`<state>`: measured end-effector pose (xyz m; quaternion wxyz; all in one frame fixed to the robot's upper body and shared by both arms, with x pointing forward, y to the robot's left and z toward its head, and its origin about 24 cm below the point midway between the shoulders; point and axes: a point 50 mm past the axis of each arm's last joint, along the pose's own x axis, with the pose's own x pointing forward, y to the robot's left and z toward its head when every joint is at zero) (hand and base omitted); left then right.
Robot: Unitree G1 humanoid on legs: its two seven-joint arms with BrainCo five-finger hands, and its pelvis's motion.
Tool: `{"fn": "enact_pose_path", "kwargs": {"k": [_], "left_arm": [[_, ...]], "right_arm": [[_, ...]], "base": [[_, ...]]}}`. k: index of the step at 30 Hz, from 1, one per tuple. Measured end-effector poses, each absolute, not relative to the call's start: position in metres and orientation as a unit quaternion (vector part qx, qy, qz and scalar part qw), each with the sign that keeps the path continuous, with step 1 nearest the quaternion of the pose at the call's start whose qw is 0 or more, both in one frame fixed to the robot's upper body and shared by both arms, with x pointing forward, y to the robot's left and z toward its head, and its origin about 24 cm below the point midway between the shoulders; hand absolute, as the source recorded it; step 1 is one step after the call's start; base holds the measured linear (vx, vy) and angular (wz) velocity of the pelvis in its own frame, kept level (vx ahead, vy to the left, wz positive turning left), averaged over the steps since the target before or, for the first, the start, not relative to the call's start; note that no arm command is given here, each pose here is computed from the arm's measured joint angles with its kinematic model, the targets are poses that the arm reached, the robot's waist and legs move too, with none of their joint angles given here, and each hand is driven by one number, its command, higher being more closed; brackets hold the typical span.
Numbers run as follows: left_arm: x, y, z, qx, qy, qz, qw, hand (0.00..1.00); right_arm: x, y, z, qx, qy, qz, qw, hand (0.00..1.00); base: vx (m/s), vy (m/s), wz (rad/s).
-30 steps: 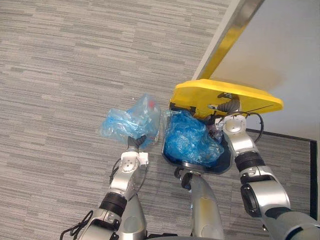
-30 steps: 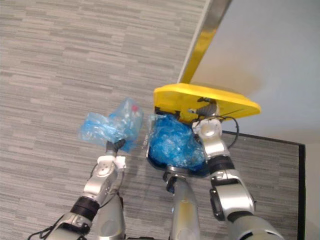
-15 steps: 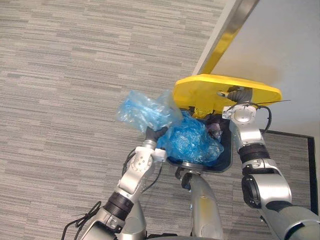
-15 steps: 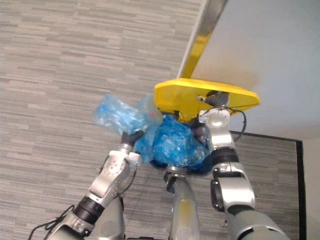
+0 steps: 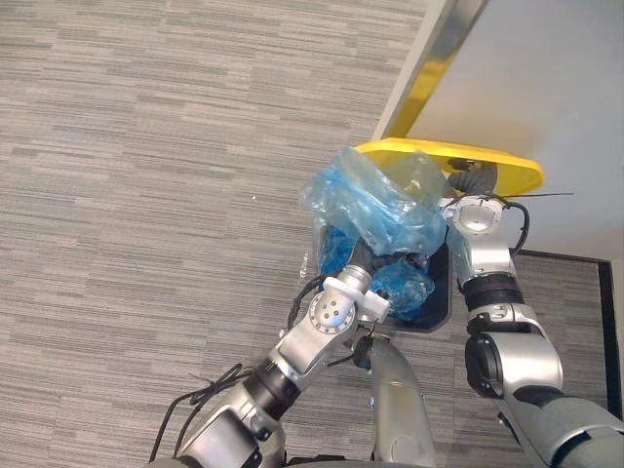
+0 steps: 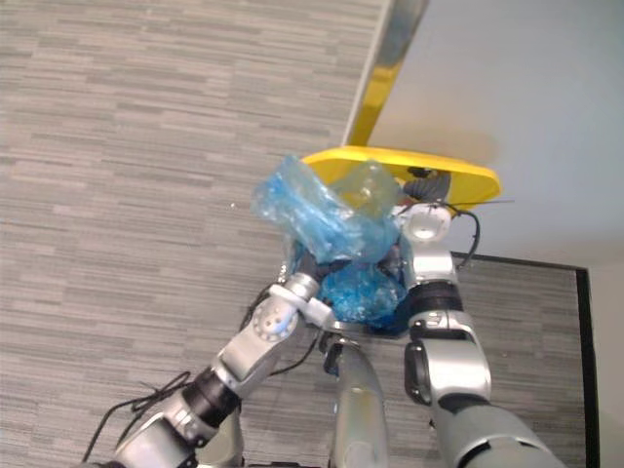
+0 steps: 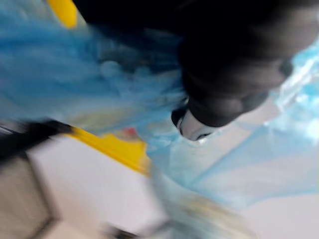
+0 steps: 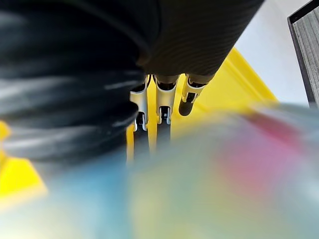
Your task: Gather rubbish on tea table into small bin, then transfer packed bag to large trash can.
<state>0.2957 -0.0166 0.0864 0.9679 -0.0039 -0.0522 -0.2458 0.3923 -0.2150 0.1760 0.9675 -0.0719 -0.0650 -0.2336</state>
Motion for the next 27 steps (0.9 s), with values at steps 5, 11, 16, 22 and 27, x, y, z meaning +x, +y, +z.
{"fn": "enact_pose_path", "kwargs": {"k": [5,11,16,22,27], "left_arm": [[0.321,0.000,0.072,0.056,-0.005,-0.194,0.979,1.00],[0.343,0.012,0.070,0.106,0.021,-0.153,0.982,0.00],[0.354,0.023,0.067,0.141,0.041,-0.125,0.981,0.00],[0.354,0.024,0.060,0.184,0.054,-0.151,0.970,0.00],[0.354,0.023,0.059,0.186,0.055,-0.163,0.967,0.00]], "right_arm": [[0.392,-0.197,0.199,-0.096,-0.115,-0.207,0.967,0.00],[0.396,-0.174,0.214,-0.113,-0.140,-0.176,0.968,0.00],[0.396,-0.155,0.230,-0.115,-0.170,-0.149,0.967,0.00],[0.397,-0.140,0.241,-0.122,-0.187,-0.121,0.967,0.00],[0.397,-0.131,0.243,-0.137,-0.191,-0.096,0.967,0.00]], "base": [[0.02,0.011,-0.17],[0.03,0.000,-0.14],[0.02,0.002,-0.15],[0.02,0.006,-0.04],[0.00,-0.002,-0.02]]}}
